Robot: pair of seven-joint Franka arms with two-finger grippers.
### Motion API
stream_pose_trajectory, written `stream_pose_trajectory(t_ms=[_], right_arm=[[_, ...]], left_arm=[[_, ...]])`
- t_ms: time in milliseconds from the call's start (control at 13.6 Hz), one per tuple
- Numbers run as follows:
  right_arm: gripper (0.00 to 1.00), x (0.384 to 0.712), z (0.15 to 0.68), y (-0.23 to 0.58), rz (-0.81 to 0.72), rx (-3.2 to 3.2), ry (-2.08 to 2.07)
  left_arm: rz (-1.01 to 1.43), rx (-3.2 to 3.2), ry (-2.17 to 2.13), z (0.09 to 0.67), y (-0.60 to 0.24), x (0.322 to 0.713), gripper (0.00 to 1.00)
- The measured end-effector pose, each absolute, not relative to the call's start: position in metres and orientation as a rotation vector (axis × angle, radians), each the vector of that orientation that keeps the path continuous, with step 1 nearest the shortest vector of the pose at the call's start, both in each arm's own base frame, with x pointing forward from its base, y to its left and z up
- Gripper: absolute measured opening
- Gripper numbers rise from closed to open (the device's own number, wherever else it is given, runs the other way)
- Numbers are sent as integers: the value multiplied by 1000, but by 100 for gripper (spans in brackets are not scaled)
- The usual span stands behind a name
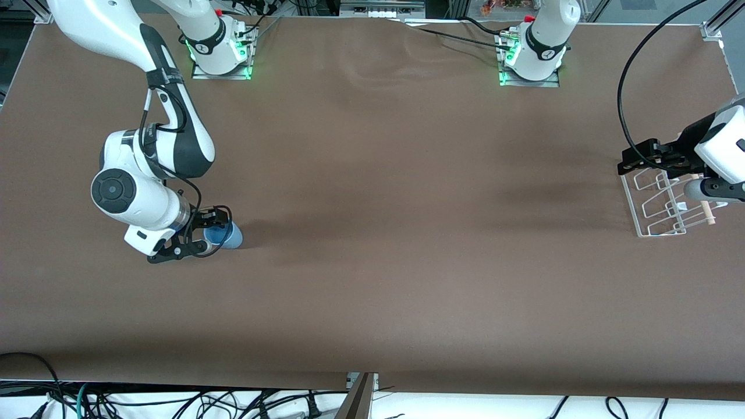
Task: Transfer cup to left arm and place on rack
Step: 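Lower the right gripper around the blue cup and close it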
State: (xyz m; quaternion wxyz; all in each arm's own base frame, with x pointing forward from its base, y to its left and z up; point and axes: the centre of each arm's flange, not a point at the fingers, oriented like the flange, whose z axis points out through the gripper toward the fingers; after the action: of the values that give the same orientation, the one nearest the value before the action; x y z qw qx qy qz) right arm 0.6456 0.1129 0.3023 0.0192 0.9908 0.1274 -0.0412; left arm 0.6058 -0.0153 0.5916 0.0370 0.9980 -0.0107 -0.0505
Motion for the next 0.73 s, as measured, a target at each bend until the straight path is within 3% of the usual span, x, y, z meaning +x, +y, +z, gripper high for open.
stream_pose_trajectory(t_ms=[513, 733], right_arm=[[98, 635, 270, 98, -183, 3070, 366], [89, 638, 257, 87, -175, 3071, 342]], left_arm=[[-170, 3059, -92, 589, -16, 605, 100], [-182, 3049, -196, 584, -18, 605, 100]])
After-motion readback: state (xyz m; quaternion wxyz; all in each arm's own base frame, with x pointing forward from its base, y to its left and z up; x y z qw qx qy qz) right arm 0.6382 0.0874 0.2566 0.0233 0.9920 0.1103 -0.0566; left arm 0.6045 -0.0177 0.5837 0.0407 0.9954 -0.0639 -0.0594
